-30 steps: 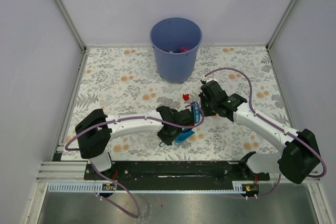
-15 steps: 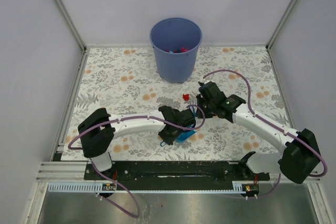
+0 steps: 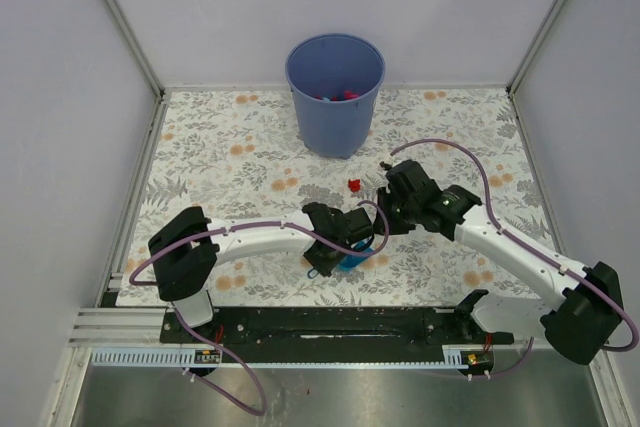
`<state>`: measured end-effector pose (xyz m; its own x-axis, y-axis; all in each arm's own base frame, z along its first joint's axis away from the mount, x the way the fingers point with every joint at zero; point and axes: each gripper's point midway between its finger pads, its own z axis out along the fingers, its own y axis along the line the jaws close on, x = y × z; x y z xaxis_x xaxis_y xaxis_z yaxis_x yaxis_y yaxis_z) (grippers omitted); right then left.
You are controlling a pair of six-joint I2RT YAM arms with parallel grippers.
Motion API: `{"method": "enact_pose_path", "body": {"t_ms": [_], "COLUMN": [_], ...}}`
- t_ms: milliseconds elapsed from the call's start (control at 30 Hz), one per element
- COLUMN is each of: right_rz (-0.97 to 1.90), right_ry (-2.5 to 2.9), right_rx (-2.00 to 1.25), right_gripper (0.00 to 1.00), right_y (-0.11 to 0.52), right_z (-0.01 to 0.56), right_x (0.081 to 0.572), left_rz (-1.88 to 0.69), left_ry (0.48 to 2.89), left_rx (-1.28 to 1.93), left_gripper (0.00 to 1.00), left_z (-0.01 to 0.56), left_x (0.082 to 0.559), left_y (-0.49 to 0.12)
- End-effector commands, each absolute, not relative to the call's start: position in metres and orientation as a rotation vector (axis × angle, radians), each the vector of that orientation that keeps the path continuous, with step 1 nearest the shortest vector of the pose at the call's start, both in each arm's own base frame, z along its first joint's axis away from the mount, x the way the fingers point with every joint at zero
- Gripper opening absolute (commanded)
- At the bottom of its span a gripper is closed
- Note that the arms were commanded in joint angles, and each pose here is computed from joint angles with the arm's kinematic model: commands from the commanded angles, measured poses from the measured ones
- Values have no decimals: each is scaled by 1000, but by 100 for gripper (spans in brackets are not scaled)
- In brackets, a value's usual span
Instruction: Sweep away the paper scraps from the table
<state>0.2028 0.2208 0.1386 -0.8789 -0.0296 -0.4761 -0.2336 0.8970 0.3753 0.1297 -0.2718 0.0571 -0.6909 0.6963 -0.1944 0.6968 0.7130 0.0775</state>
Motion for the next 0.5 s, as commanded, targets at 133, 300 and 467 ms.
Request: {"method": "enact_pose_path", "body": {"t_ms": [133,300,467], "right_rz": [620,492,380], "right_ry": [2540,2511,2449], "right_rx": [-196,-97,-36], "right_gripper": [0,0,0], "right_y": [214,192,171], "right_z": [172,176,189], "right_x": [186,193,201], "left_rz": [-18,-27,-39], "left_ry": [2660,2654,2646], "left_rx": [1103,1087,1069], "left_gripper": [0,0,0], "left_z": [59,62,66], "left_x": [140,140,141], "left_y": [-282,-283,-284]}}
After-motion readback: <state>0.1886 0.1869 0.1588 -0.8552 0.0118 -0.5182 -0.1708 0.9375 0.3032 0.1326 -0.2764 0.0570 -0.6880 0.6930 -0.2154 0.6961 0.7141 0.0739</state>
